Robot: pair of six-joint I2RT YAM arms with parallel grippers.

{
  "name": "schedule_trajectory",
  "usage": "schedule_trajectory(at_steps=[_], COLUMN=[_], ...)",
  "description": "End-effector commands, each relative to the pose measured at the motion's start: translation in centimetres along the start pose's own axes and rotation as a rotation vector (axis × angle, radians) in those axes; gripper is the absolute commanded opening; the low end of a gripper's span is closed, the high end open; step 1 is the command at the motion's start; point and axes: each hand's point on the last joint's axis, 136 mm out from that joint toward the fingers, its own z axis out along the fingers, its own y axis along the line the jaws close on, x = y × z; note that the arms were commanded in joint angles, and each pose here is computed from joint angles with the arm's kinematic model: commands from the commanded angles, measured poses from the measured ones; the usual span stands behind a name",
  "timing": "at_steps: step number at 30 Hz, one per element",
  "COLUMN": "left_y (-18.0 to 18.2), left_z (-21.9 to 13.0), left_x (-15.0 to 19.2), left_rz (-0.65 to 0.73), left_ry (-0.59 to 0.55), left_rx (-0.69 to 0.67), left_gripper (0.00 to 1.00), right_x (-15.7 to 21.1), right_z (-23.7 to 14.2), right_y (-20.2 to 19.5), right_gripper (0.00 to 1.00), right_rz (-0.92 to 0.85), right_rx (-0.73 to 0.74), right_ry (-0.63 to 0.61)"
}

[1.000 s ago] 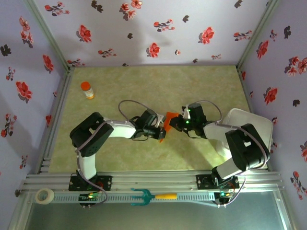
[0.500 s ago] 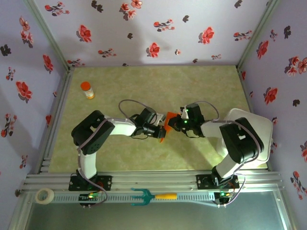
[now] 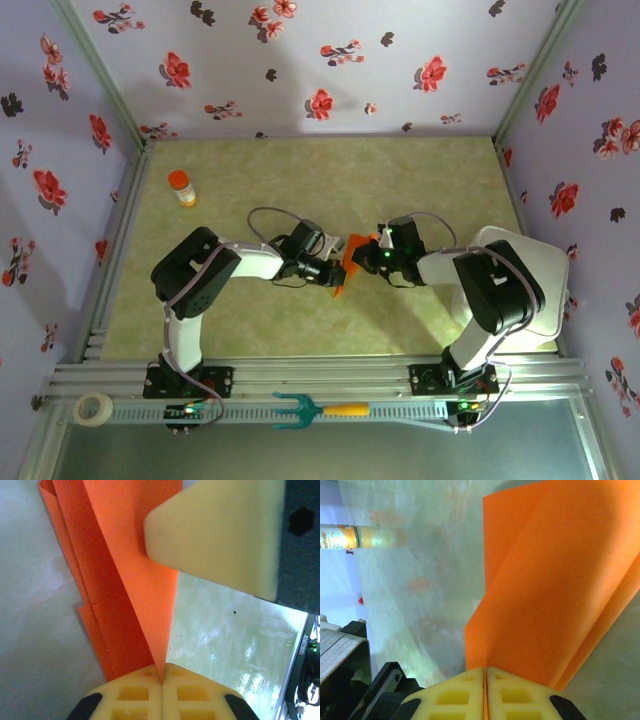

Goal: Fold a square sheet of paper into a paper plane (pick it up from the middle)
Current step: Fold the wing for the fifth time at the center of the table.

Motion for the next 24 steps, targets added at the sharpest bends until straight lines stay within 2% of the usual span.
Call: schedule_trajectory(at_steps=[1, 10, 24], left_y=[2.9, 2.9, 2.4], left_z=[1.5, 1.6, 1.1], left_x=[4.1, 4.2, 3.5], left_rz=[-0.1, -0.125, -0.116], left_ry=[0.134, 0.153, 0.115], left_rx=[-0.067, -0.046, -0.025], left_gripper=[0.01, 0.02, 0.1], right_x=[-0.9, -1.1, -1.3], right_z=[0.2, 0.5, -0.1], right_y=[-0.4, -1.2, -1.5], right_gripper=[0.11, 0.11, 0.11], right_rz=[0.007, 0.013, 0.013], right_rx=[0.007, 0.027, 0.043], right_ry=[-0.031, -0.027, -0.049])
